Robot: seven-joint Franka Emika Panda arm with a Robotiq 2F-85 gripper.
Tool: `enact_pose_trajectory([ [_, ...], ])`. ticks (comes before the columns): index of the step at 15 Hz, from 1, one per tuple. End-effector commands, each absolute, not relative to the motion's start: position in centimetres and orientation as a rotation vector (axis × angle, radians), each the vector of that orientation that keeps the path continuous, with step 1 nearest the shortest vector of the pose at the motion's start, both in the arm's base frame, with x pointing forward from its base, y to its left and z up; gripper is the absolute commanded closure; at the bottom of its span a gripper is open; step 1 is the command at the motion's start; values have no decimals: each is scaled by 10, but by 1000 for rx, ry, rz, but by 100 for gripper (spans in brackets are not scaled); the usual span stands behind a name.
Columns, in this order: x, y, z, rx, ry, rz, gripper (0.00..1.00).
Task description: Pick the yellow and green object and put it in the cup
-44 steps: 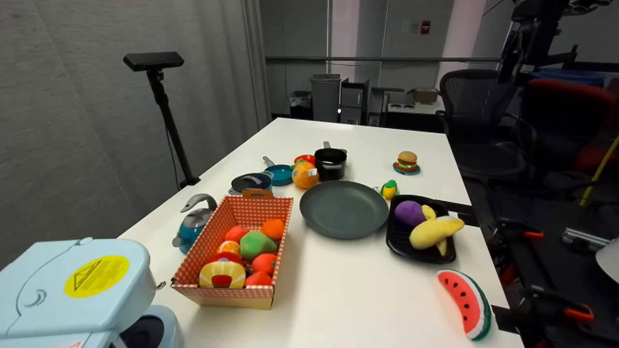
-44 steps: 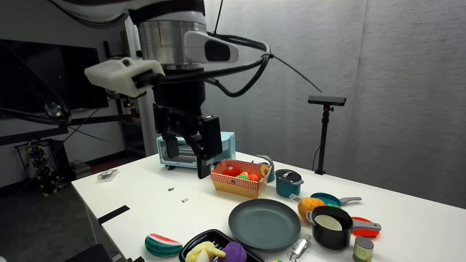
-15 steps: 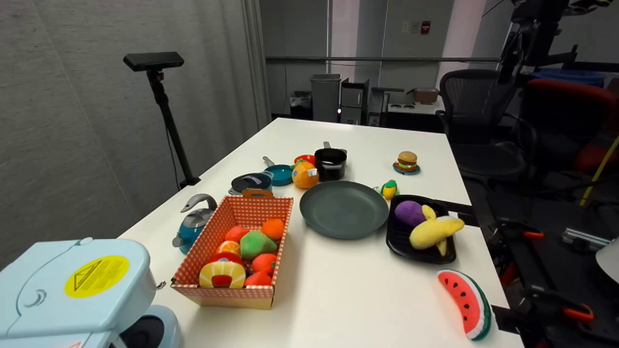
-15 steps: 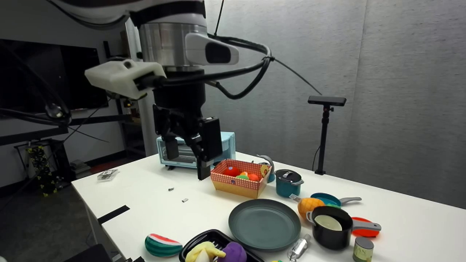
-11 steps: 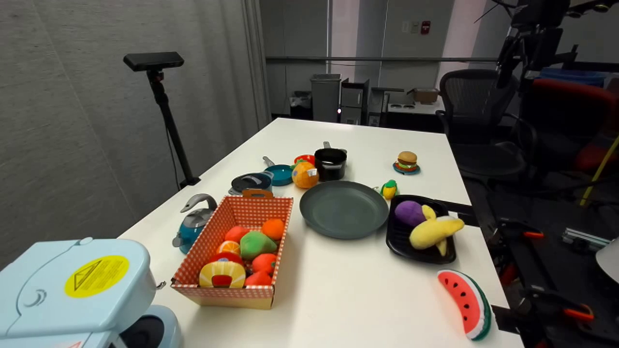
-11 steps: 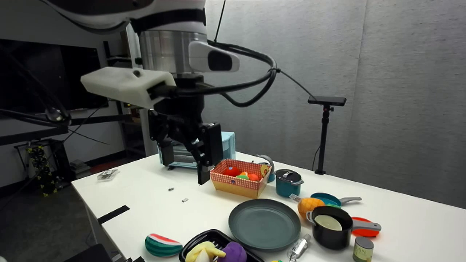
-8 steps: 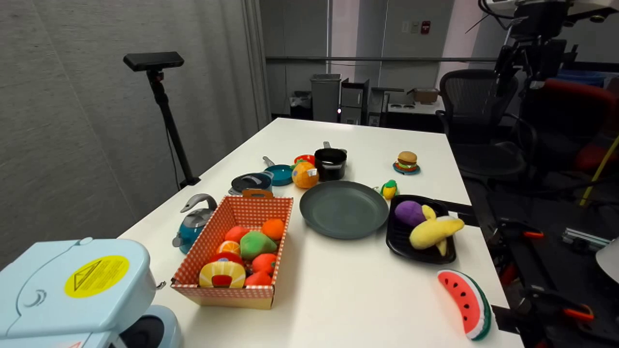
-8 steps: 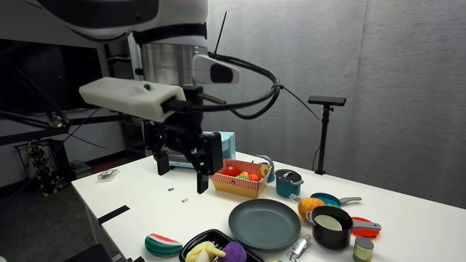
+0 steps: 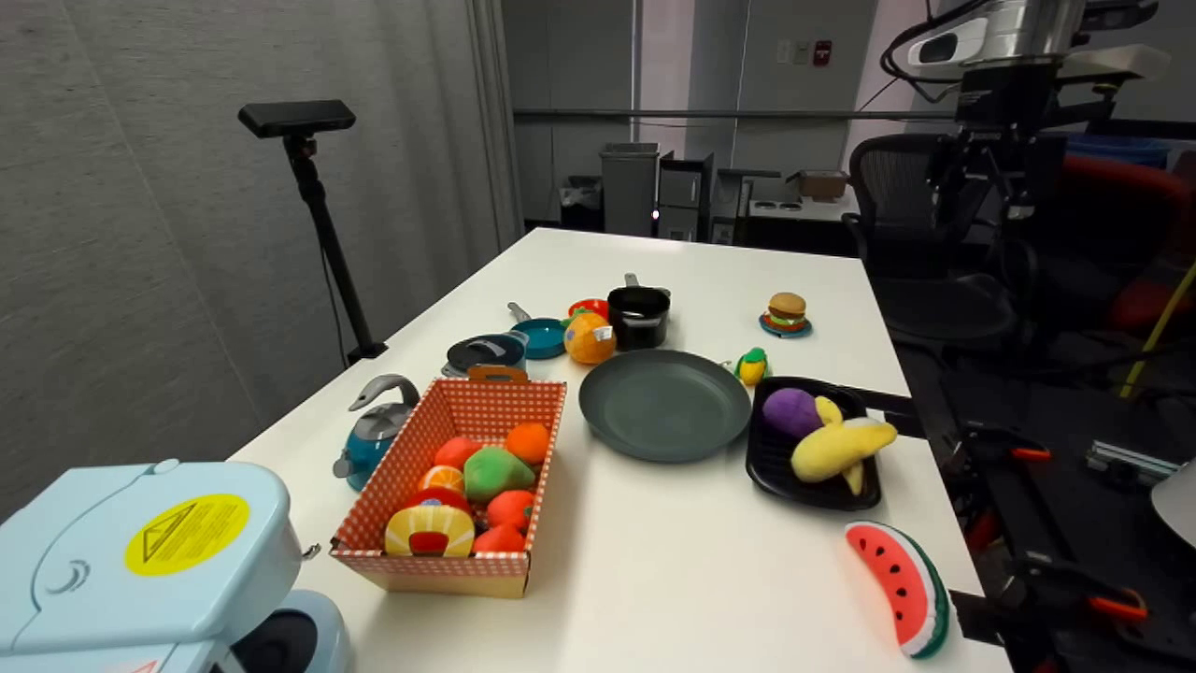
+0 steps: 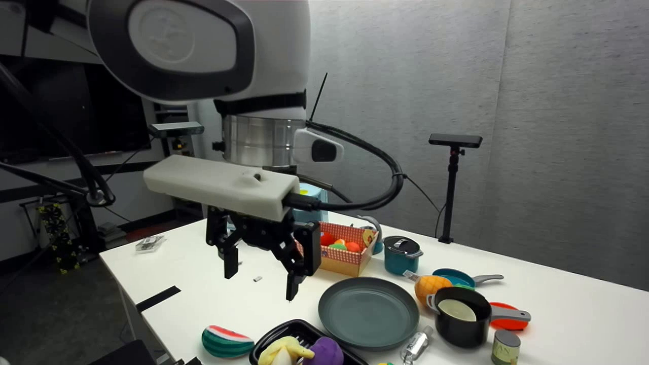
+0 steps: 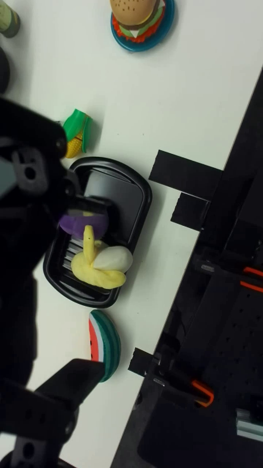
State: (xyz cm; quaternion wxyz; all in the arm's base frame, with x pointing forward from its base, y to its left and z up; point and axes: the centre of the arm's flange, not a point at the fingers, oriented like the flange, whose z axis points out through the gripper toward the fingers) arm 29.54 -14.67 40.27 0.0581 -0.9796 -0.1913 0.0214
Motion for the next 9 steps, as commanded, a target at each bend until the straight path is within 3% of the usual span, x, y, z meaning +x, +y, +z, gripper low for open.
enact_pose_trajectory([
  [1,317,-152,372,-2975,-702,60,0],
  [9,353,-159,306,-3009,-796,40,0],
])
